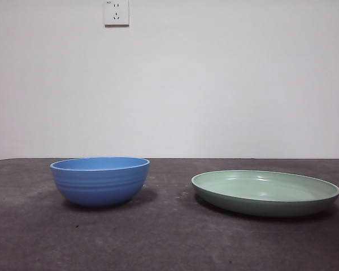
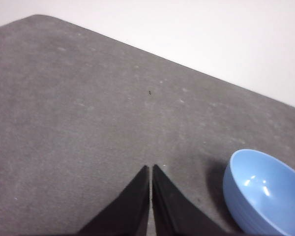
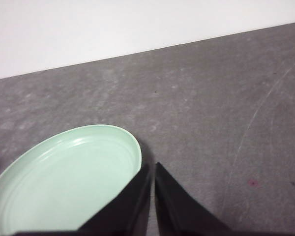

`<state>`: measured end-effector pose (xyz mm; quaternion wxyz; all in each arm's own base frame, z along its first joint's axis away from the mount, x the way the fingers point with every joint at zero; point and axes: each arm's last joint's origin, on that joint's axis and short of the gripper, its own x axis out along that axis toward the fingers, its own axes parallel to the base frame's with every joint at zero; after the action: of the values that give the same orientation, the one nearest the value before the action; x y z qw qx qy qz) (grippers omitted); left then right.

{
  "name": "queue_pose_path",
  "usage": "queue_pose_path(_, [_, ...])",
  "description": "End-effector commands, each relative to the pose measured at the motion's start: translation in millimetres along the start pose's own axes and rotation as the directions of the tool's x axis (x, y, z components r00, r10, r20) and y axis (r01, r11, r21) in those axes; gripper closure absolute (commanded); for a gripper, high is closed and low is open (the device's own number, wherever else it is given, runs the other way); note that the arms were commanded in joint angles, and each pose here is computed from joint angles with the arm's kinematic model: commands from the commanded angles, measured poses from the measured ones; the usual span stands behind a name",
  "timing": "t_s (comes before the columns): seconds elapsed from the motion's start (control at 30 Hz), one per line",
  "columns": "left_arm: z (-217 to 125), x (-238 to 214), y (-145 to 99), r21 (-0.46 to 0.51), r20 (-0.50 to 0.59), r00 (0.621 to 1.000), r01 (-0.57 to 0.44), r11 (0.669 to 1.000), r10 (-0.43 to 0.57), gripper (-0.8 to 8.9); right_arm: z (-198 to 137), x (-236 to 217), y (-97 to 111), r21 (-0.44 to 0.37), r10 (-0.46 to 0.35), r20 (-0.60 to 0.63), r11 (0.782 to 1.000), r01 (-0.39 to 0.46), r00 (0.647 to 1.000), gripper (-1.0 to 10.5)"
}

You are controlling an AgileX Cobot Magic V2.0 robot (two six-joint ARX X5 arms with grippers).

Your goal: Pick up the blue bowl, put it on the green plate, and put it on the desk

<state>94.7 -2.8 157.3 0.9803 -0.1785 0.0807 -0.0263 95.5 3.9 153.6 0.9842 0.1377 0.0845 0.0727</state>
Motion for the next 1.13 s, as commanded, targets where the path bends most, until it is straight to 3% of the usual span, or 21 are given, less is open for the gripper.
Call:
queue_pose_path(0.03, [5,-2,-2,-0.055,0.008,1.000,0.009,0.998,-0.008,8.04,10,-3,3,0.041,0.009,0.033,0.999,-0.010,0.999,9.4])
queue_pose_path(0.33, [41,-16,-17,-0.073,0.019,0.999,0.034,0.997,-0.032,8.04,54,-23,19,0.013,0.044,0.160,0.999,-0.046,0.986,9.4])
queue_pose_path(0.53, [73,-23,-32,-0.024,-0.031,0.996,0.080,0.996,-0.081,8.04,85,-34,29,0.009,0.037,0.129,0.999,-0.039,0.991,9.4])
queue_pose_path(0.7, [99,-23,-44,0.041,-0.165,0.976,0.151,0.988,-0.143,8.04,107,-33,36,-0.047,0.042,0.007,0.998,-0.041,0.999,9.4])
queue_pose_path(0.83, [116,-18,-53,0.086,-0.281,0.942,0.218,0.972,-0.186,8.04,123,-27,42,-0.073,0.093,-0.128,0.992,-0.103,0.987,9.4])
queue_pose_path(0.93, [126,-13,-59,0.092,-0.360,0.902,0.291,0.952,-0.241,8.04,133,-20,45,-0.078,0.144,-0.237,0.983,-0.167,0.961,9.4])
queue_pose_path(1.13, [136,-2,-68,0.058,-0.490,0.807,0.408,0.911,-0.330,8.04,150,-5,52,-0.047,0.238,-0.445,0.956,-0.288,0.863,9.4])
